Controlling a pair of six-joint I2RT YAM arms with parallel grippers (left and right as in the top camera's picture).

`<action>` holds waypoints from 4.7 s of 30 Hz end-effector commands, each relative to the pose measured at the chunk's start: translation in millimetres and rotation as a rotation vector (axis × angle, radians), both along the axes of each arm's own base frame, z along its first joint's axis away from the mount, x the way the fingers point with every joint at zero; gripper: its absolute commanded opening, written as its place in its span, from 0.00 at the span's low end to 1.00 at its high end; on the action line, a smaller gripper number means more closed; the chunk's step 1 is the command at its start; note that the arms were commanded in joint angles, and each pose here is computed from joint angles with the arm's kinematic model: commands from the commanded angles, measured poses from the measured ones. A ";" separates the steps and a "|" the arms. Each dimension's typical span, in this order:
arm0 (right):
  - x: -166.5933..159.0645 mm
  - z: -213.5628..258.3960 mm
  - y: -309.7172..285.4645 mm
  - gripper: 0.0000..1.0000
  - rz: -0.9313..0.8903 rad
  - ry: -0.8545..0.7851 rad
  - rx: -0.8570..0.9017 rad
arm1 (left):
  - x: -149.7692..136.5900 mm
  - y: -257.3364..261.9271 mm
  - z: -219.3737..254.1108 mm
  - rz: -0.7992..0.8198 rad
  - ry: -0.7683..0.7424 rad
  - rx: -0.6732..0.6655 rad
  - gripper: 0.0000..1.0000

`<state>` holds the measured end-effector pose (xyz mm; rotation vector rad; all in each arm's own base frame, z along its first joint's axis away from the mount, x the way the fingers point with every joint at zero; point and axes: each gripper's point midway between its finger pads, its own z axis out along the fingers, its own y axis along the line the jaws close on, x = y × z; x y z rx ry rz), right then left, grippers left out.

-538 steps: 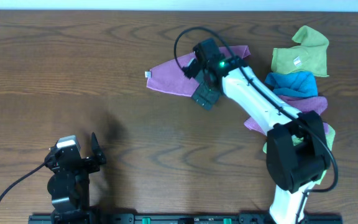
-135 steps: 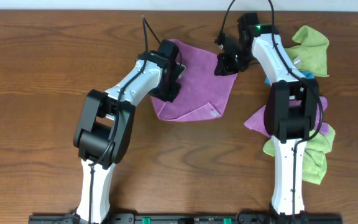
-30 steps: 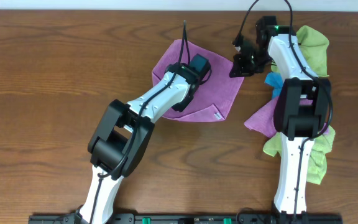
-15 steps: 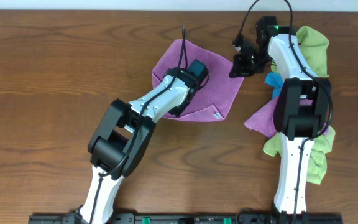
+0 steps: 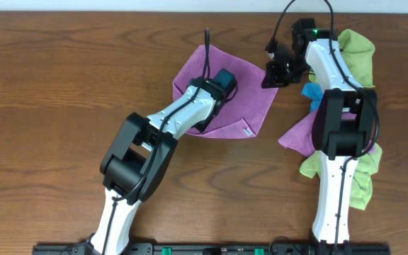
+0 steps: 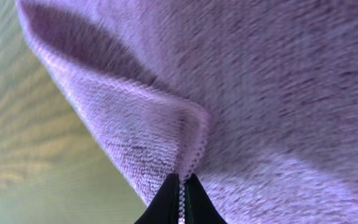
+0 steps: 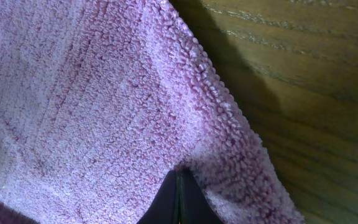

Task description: Fold the cloth

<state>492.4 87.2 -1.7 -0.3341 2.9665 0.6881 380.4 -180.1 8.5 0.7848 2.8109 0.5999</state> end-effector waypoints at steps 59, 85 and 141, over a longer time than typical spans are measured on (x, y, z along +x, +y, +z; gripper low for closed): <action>4.0 181.1 -6.4 0.01 -0.028 -0.302 -0.032 | 151.6 -57.6 24.6 0.185 -0.271 -0.905 0.05; -0.1 155.2 -13.5 0.01 -0.018 -0.257 -0.159 | 123.4 40.7 -41.3 0.342 -0.179 -0.488 0.06; -76.0 50.2 129.2 0.49 0.578 -0.197 -0.386 | 133.3 136.1 -32.3 0.498 -0.166 -0.541 0.06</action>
